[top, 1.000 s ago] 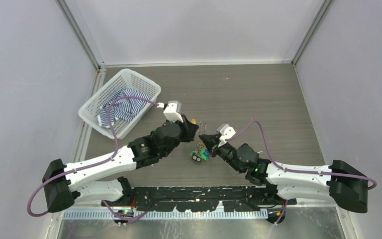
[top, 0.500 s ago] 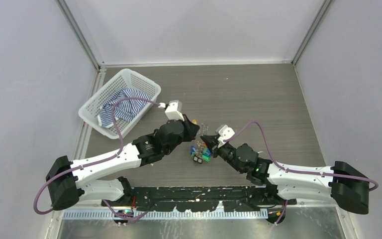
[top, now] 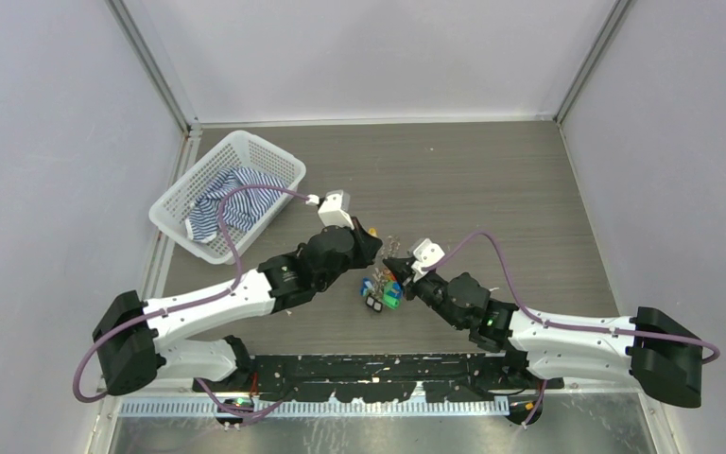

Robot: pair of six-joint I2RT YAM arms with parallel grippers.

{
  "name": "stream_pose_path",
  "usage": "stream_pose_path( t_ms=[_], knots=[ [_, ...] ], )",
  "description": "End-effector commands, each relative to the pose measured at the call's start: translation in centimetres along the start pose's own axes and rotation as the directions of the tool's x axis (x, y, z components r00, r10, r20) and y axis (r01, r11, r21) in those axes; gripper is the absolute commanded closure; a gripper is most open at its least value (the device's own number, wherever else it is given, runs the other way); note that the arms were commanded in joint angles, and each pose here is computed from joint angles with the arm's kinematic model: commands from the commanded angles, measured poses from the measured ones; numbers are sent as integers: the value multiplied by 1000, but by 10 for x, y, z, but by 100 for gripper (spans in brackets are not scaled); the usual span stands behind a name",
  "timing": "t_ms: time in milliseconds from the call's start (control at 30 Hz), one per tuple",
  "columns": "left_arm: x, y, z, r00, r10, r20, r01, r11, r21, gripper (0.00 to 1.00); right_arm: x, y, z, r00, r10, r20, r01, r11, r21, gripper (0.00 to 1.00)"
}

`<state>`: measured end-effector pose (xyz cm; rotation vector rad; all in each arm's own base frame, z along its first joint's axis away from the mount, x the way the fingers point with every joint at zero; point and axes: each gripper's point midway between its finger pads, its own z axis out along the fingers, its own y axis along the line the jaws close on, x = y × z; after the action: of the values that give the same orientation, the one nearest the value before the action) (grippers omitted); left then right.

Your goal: Remove the keys from the keyring

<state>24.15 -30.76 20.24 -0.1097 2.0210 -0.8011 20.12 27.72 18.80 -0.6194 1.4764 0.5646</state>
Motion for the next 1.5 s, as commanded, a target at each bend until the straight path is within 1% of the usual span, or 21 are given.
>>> stream_pose_path(
  t_ms=[0, 200, 1233, 1467],
  knots=[
    [-13, 25, 10, 998, 25, 63, -19, 994, -105, 99, -49, -7, 2, 990, 29, 141, -35, 999, 40, 99],
    [-6, 30, 13, 999, 24, 47, -19, 994, -112, 100, -53, -11, 2, 988, 24, 151, -34, 998, 60, 99],
    [23, 30, 24, 999, 15, -45, -19, 996, -89, 100, -59, -9, 7, 987, 20, 159, -30, 998, 56, 99],
    [19, 30, 22, 999, 18, -32, -21, 996, -92, 100, -57, -9, 6, 988, 21, 151, -29, 998, 54, 99]
  ],
)
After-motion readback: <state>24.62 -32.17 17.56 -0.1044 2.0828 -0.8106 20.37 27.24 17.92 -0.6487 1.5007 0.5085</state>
